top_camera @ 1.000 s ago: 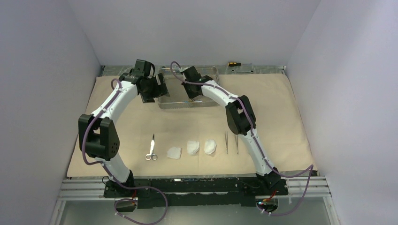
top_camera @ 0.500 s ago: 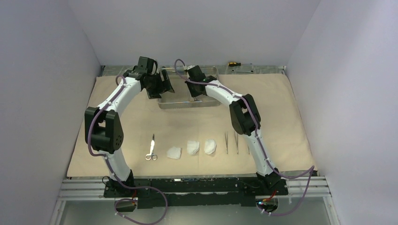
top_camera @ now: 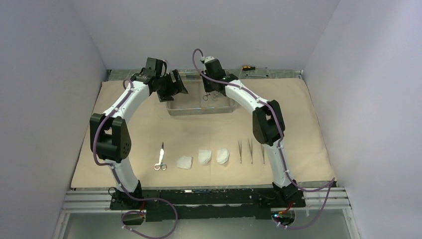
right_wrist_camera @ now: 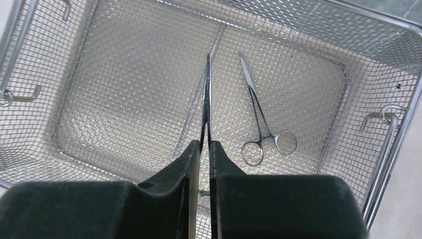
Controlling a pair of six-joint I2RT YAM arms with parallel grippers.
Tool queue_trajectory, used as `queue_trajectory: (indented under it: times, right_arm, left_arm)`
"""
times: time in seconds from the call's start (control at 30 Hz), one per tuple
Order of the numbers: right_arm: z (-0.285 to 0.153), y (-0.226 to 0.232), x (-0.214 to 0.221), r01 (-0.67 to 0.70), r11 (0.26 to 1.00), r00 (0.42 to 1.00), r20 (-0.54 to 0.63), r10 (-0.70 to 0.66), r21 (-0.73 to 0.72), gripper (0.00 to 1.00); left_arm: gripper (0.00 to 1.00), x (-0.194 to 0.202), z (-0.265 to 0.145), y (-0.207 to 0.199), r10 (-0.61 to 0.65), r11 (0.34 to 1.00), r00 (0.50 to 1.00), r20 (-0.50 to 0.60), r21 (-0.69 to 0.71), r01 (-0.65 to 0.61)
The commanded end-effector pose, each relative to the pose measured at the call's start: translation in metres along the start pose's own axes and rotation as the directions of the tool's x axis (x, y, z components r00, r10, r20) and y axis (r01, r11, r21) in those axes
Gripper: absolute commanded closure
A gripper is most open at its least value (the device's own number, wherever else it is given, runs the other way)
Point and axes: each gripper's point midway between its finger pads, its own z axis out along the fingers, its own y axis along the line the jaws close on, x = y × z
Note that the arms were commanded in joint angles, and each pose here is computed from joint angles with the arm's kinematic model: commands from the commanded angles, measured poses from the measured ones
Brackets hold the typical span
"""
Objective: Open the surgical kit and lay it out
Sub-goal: Pick up the medical item from the container.
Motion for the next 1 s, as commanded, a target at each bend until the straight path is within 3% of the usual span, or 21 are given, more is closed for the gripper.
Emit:
queue_trajectory:
  times: [0.0, 0.27, 0.77, 0.97]
  right_arm:
    - [-0.040, 0.006, -0.058, -0.044, 0.998, 0.990, 0.133, 0.050, -0.054, 0.89]
    - [-0.085, 0.032, -0.066, -0.106, 0.974, 0.983, 0.127, 0.133, -0.199, 0.89]
    - [-0.135, 0.076, -0.049, -0.181, 0.906, 0.973, 0.067, 0.223, -0.382, 0.89]
    - [-0.132, 0.082, -0.049, -0.177, 0.903, 0.975, 0.054, 0.215, -0.391, 0.89]
  left_arm:
    - [0.11, -0.030, -0.011, -0.030, 0.005, 0.995, 0.997, 0.080, 0.095, -0.013]
    - [0.01, -0.046, -0.010, -0.055, -0.031, 0.980, 0.994, 0.105, 0.199, 0.009]
    - [0.00, -0.046, -0.001, -0.090, -0.083, 0.910, 0.996, 0.038, 0.410, 0.060]
    - [0.13, -0.038, -0.003, -0.085, -0.103, 0.912, 0.994, 0.034, 0.402, 0.081]
